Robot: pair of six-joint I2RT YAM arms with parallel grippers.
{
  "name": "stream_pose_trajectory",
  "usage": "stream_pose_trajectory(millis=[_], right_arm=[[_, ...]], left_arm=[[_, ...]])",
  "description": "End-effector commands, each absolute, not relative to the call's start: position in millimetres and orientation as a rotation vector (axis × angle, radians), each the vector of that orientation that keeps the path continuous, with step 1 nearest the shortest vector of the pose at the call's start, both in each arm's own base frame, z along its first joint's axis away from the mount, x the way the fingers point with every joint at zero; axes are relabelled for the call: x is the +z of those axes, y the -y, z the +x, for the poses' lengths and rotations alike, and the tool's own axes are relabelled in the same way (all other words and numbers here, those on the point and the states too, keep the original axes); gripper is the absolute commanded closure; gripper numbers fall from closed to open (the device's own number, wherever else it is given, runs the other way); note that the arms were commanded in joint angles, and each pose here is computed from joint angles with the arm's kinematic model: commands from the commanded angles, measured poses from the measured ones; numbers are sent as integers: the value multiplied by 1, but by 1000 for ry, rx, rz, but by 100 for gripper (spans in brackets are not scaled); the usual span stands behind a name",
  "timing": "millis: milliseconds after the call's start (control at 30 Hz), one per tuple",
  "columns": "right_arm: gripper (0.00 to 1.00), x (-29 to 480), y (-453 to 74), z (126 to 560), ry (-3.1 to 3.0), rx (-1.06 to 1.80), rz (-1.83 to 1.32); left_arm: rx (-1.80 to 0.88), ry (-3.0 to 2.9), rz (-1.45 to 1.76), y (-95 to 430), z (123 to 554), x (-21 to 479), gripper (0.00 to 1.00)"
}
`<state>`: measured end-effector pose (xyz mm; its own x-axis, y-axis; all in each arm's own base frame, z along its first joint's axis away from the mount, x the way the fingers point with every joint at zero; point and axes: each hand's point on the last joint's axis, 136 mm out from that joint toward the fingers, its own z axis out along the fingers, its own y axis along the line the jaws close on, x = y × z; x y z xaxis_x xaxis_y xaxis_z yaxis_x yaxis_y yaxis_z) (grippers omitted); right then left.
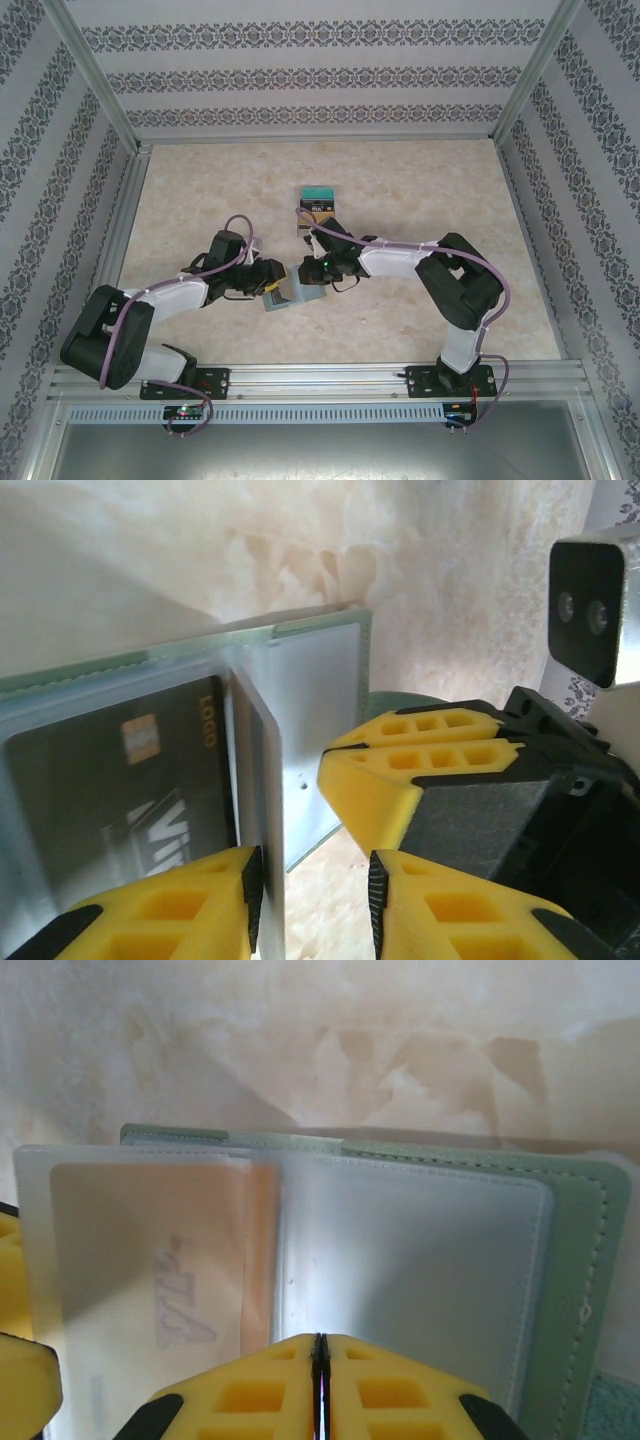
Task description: Take the credit cards out of the card holder
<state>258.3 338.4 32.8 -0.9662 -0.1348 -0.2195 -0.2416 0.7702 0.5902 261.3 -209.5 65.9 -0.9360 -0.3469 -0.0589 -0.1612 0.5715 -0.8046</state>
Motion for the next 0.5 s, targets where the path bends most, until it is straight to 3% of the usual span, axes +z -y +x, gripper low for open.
stream_pose_trajectory(millis=[0, 267, 467], right_arm=[[87, 43, -330, 265, -2752, 942, -243], [86, 53, -297, 276, -2700, 846, -127], [82, 59, -294, 276, -2692, 835, -136]], left_arm=[[-1363, -2529, -348, 227, 274, 86, 65], [-1392, -2548, -283, 252, 283, 88, 65], [-1282, -2579, -329, 238, 281, 81, 67]])
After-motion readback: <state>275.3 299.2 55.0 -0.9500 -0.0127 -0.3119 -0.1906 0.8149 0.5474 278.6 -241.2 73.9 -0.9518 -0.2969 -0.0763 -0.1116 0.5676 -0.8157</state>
